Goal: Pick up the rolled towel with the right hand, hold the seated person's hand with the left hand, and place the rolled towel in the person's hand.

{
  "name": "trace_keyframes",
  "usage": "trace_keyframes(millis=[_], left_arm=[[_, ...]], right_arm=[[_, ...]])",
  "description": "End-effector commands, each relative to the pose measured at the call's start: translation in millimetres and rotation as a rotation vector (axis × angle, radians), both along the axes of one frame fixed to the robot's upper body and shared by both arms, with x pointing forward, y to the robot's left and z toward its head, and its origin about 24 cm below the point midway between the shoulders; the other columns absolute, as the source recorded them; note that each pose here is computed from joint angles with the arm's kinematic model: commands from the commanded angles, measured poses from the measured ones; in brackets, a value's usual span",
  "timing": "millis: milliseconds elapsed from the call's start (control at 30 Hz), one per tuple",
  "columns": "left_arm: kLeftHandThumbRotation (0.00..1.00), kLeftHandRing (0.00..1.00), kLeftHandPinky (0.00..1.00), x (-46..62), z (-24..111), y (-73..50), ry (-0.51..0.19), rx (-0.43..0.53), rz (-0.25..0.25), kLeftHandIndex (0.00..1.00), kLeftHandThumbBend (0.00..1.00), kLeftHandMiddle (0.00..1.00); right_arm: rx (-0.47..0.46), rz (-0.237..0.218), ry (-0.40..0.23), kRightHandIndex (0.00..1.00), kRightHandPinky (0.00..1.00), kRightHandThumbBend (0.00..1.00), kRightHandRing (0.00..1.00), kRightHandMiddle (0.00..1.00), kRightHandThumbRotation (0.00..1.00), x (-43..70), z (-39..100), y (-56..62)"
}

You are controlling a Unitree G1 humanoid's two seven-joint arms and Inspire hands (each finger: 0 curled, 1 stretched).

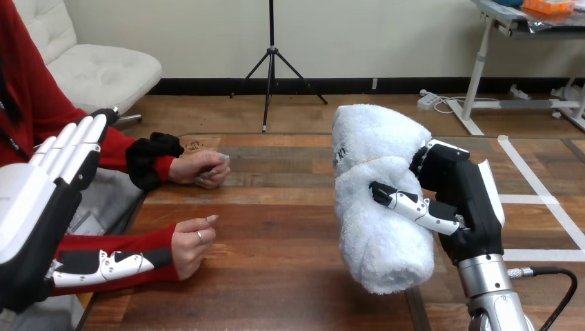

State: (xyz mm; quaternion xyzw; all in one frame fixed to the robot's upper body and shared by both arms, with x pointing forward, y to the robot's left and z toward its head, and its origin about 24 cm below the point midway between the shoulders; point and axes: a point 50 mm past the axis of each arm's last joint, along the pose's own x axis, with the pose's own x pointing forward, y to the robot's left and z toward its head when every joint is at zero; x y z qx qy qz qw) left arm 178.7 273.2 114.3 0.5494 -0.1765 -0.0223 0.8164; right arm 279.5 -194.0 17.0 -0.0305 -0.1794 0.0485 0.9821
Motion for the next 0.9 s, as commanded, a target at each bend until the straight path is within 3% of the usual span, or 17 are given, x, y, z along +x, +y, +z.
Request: trace_keyframes(millis=[0, 300, 533, 867], left_arm=[[0.49, 0.97, 0.95, 9.8, 20.1, -0.6, -0.052, 0.036, -0.051, 1.00, 1.00, 0.98], [0.45, 0.94, 0.91, 14.6, 20.6, 3.4, 0.042, 0.004, -0.074, 1.00, 1.00, 0.96], [0.35, 0.81, 0.73, 18.9, 20.5, 5.1, 0.133, 0.011, -0.081, 0.92, 1.00, 0.87], [0.28, 0.75, 0.67, 25.5, 15.9, 7.3, 0.210, 0.047, -0.114, 0.85, 1.00, 0.82]], right_arm=[[-0.021, 0.013, -0.155, 0.35, 0.21, 0.63, 0.25, 0.34, 0.00, 18.7, 33.1, 2.4], [-0.023, 0.016, -0.171, 0.35, 0.21, 0.63, 0.25, 0.34, 0.00, 17.9, 34.5, 2.0], [-0.021, 0.018, -0.188, 0.36, 0.21, 0.63, 0.25, 0.34, 0.00, 17.5, 36.9, 1.9], [-0.041, 0.011, -0.232, 0.36, 0.21, 0.64, 0.24, 0.33, 0.00, 16.9, 43.9, 1.0]])
